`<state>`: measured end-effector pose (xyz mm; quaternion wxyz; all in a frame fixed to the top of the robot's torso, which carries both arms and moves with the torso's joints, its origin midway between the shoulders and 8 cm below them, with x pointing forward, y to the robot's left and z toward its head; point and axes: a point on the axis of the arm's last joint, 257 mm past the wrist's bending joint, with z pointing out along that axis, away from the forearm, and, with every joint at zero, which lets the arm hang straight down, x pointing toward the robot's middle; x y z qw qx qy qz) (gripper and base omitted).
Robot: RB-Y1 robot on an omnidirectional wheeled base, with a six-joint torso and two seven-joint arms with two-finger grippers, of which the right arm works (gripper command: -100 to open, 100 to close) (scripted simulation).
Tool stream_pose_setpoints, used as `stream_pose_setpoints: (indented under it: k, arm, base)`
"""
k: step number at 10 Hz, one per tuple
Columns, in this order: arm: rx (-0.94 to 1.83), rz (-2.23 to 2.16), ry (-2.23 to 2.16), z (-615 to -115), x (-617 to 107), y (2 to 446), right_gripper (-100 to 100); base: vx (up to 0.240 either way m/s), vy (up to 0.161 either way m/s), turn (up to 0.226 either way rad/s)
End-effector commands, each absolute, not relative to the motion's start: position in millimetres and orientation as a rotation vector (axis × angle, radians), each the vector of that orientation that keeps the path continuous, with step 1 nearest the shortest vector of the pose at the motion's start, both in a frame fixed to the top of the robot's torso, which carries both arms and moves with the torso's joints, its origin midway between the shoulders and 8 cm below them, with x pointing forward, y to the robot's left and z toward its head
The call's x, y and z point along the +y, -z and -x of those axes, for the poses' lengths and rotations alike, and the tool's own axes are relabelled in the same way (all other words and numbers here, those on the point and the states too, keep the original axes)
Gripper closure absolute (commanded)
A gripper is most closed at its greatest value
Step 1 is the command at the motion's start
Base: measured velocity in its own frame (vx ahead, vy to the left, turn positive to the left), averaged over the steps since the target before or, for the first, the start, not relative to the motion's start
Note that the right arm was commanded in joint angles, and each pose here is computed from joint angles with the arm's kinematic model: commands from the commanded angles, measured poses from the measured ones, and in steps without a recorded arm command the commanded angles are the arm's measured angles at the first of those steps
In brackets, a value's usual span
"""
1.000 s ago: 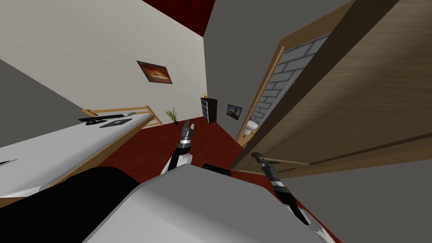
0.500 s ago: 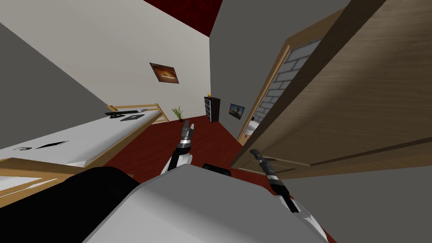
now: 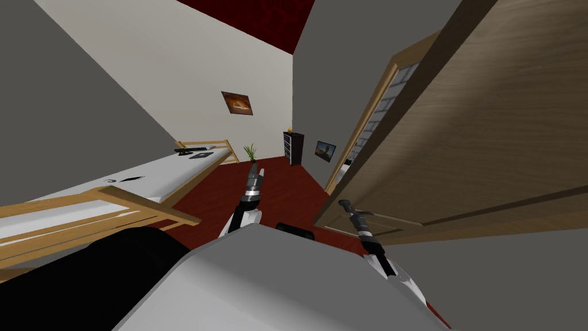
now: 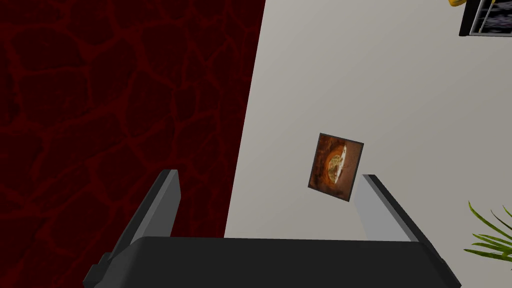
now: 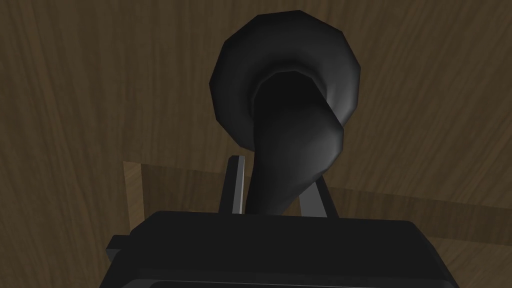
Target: Pull the door open
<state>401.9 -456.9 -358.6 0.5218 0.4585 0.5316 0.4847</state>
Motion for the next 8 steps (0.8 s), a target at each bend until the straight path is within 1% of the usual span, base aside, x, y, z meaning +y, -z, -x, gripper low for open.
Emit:
stream_pose_setpoints:
  k: [1, 2, 4, 6, 8]
  arm:
    - [1.267, -1.107, -1.147, -411.4, -457.1, 359.5, 100]
    - [1.262, -1.112, -1.141, -419.0, -455.2, 359.2, 100]
    - [1.255, -1.119, -1.134, -429.8, -452.3, 358.6, 100]
    - [1.247, -1.128, -1.125, -443.0, -448.4, 357.7, 100]
    - [1.241, -1.136, -1.119, -454.4, -444.5, 356.7, 100]
  base:
    - [-0.175, -0.091, 0.143]
    - [-0.200, -0.113, 0.196]
    - [-0.186, -0.071, 0.134]
    - [-0.228, -0.058, 0.146]
    - [-0.206, -0.096, 0.136]
